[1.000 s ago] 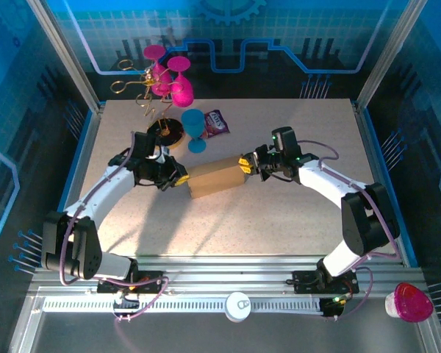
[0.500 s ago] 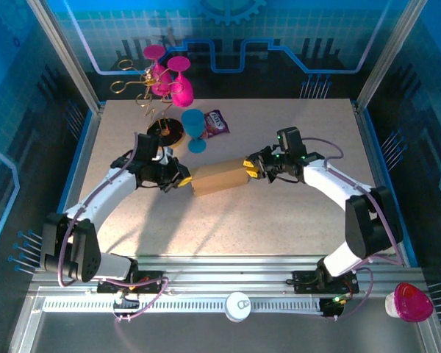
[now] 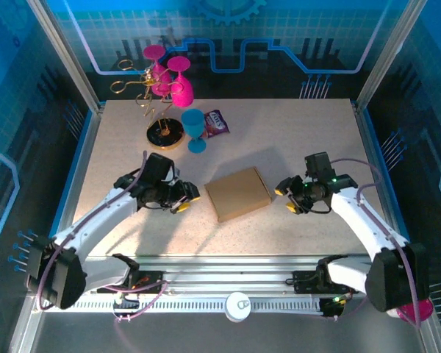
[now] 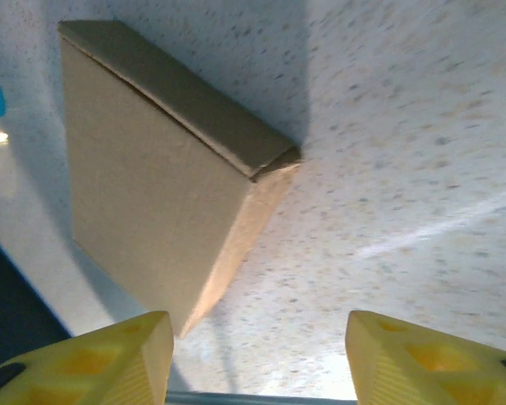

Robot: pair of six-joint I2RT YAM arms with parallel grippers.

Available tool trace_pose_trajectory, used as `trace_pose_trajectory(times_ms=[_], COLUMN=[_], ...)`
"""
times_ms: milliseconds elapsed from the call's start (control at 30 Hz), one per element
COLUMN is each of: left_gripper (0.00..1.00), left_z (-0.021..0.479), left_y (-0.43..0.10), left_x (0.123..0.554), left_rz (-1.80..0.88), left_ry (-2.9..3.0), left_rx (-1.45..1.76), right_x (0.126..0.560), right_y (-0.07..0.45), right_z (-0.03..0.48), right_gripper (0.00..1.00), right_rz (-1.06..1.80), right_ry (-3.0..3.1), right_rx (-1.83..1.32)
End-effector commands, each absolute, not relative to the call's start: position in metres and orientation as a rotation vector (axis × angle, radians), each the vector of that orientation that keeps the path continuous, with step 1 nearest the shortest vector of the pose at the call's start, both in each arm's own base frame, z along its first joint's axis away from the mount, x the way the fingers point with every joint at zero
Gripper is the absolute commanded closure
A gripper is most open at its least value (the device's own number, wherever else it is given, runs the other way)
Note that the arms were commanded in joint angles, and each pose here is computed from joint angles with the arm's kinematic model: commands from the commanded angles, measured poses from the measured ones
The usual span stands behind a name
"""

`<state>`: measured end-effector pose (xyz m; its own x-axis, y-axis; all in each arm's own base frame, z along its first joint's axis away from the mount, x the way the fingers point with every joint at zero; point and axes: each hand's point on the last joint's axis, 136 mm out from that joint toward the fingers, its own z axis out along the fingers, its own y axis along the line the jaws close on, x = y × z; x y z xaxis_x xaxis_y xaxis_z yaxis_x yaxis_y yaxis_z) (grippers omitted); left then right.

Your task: Fold the paper box

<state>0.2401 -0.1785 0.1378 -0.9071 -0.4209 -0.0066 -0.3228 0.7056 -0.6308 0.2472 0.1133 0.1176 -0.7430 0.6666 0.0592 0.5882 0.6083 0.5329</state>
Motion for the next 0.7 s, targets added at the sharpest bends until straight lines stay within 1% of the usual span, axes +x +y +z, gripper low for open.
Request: trace_pose_trajectory(times_ms=[0, 33, 67, 100, 200, 300, 367, 433, 467, 500, 533, 567, 667], left_gripper=[0.38, 0.05, 0.01, 0.01, 0.01, 0.01, 0.01, 0.01, 0.01, 0.01, 0.01, 0.01, 0.01], left_z=[0.167, 0.176, 0.185, 0.191, 0.211, 0.222, 0.220, 0.212, 0.211, 0.210, 0.208, 0.205, 0.200], left_y=[-0.161, -0.153, -0.143, -0.134, -0.097, -0.054, -0.009, 0.029, 0.038, 0.036, 0.027, 0.022, 0.025], left_x=[0.245, 0.248, 0.252, 0.254, 0.256, 0.248, 0.232, 0.214, 0.214, 0.224, 0.239, 0.247, 0.255], left_rz=[-0.874, -0.839, -0.800, -0.776, -0.675, -0.500, -0.249, 0.002, 0.095, 0.127, 0.134, 0.148, 0.217], left_ry=[2.684, 2.644, 2.594, 2.551, 2.372, 2.207, 2.111, 2.044, 2.040, 2.046, 2.059, 2.054, 1.981], left_rx=[-0.625, -0.636, -0.658, -0.681, -0.776, -0.845, -0.974, -1.078, -1.012, -0.889, -0.696, -0.555, -0.446], right_x=[0.245, 0.250, 0.256, 0.260, 0.266, 0.255, 0.250, 0.251, 0.255, 0.265, 0.279, 0.287, 0.296], right_y=[0.082, 0.077, 0.069, 0.063, 0.030, -0.021, -0.051, -0.065, -0.065, -0.060, -0.046, -0.034, -0.016], right_z=[0.140, 0.151, 0.164, 0.174, 0.204, 0.217, 0.219, 0.217, 0.207, 0.201, 0.190, 0.182, 0.172], right_gripper=[0.40, 0.37, 0.31, 0.01, 0.00, 0.00, 0.00, 0.00, 0.00, 0.00, 0.00, 0.00, 0.00], right_rz=[0.573, 0.531, 0.480, 0.435, 0.203, -0.151, -0.365, -0.463, -0.493, -0.496, -0.466, -0.433, -0.386], right_ry=[2.668, 2.640, 2.602, 2.568, 2.451, 2.326, 2.215, 2.132, 2.127, 2.122, 2.124, 2.097, 2.002], right_rx=[0.937, 0.885, 0.833, 0.785, 0.701, 0.776, 0.786, 0.726, 0.640, 0.518, 0.311, 0.187, 0.053])
